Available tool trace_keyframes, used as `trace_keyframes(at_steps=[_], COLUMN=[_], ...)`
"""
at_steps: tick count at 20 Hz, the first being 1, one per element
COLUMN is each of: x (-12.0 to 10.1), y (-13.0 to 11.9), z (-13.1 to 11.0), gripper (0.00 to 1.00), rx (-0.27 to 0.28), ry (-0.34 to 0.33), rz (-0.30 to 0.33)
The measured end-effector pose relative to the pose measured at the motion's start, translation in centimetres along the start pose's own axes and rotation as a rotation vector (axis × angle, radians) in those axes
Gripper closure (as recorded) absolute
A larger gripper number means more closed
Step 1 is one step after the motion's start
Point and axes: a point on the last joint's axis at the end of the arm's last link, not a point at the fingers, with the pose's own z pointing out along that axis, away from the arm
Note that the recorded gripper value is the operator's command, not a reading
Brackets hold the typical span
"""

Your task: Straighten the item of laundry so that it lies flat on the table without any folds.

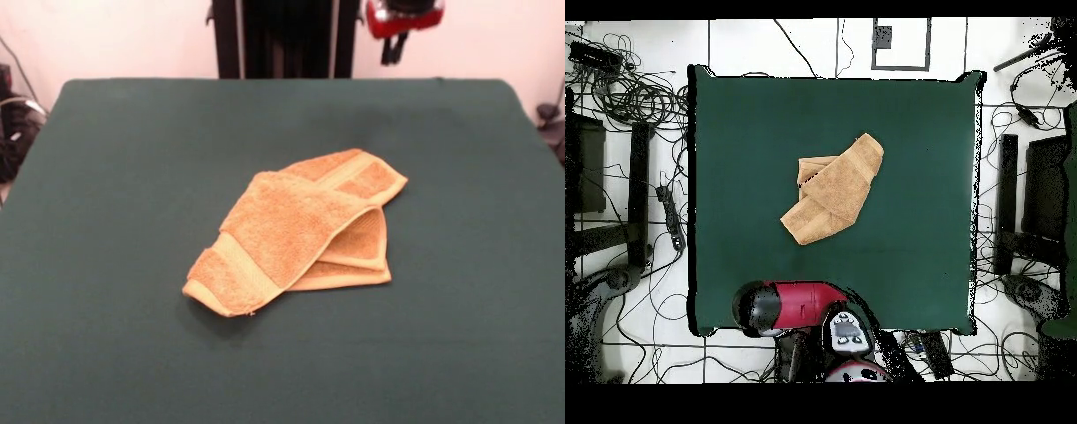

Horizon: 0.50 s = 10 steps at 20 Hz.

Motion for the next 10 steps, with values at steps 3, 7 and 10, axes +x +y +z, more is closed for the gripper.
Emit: trace_keyframes(at_steps=[3, 7, 10], x=[0.6, 1.9, 1.9], y=[0.0, 0.3, 0.3], z=[3.0, 7.4, 7.4], gripper=[1.00, 1.00, 1.00], rx=[0.016, 0.044, 0.052], ry=[0.009, 0.022, 0.021], rz=[-0.001, -0.016, -0.015])
